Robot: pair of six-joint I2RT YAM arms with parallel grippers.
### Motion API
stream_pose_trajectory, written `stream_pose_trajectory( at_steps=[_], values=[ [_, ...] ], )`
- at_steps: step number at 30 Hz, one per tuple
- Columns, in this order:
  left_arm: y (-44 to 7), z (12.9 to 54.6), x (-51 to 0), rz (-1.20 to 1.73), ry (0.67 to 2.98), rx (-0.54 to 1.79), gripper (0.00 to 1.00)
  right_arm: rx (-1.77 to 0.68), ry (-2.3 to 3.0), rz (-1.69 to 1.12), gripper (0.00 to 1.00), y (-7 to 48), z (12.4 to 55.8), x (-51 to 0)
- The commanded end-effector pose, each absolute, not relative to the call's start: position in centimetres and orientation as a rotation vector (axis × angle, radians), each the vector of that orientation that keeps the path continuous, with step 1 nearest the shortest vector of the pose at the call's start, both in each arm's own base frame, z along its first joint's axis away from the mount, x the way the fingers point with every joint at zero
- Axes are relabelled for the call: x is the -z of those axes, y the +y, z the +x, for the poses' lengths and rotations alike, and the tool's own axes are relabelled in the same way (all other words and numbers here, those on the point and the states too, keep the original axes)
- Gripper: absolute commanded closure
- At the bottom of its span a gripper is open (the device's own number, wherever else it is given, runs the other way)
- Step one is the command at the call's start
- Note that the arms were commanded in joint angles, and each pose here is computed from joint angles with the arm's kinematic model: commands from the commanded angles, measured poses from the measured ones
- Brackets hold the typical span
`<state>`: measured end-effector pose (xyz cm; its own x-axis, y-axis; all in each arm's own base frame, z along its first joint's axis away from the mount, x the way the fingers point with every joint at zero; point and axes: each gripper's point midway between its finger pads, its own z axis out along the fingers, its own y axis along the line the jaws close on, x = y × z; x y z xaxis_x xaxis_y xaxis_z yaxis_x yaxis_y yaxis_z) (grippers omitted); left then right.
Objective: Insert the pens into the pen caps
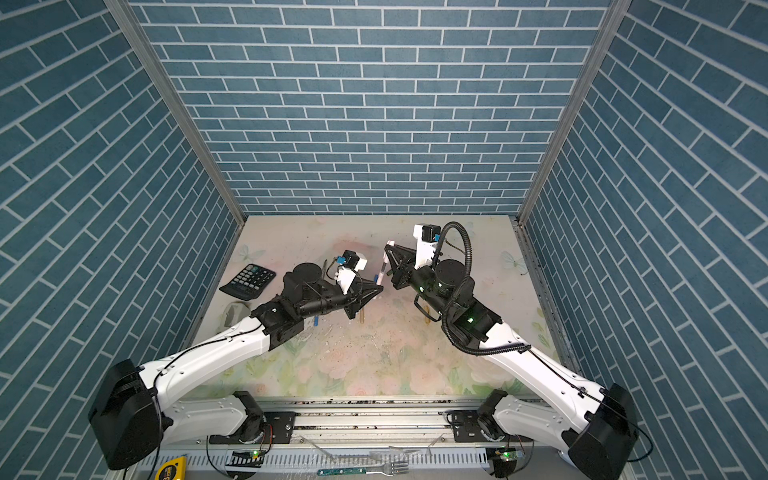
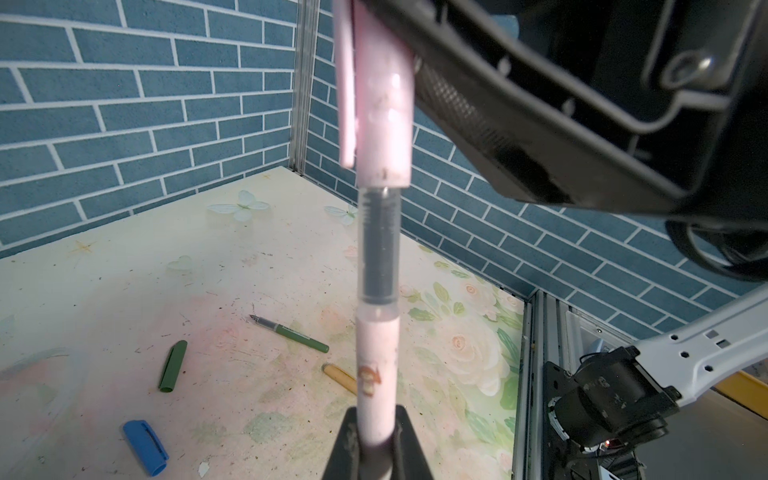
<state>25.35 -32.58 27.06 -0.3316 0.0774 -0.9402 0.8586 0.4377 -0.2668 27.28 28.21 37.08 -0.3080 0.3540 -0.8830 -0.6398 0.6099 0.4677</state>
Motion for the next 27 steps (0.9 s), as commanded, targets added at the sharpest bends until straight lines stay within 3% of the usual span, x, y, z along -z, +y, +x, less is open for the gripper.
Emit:
stream_pose_trajectory(
  at_steps=[1, 20, 27],
  values=[
    [-32.4, 25.2, -29.7, 0.774, 1.634, 1.036, 1.0, -1.057, 1.616, -0.238, 0.99, 28.6, 27.0, -36.5],
    [-32.4, 24.7, -30.6, 0.759, 1.609, 1.085, 1.0, -1.097, 1.635, -0.282, 0.95, 29.7, 26.6, -35.2],
    [-31.7, 25.4, -30.9, 0.704, 1.611, 1.071, 1.0, -1.063, 1.72, -0.333, 0.87, 30.2, 26.5, -32.6]
  ],
)
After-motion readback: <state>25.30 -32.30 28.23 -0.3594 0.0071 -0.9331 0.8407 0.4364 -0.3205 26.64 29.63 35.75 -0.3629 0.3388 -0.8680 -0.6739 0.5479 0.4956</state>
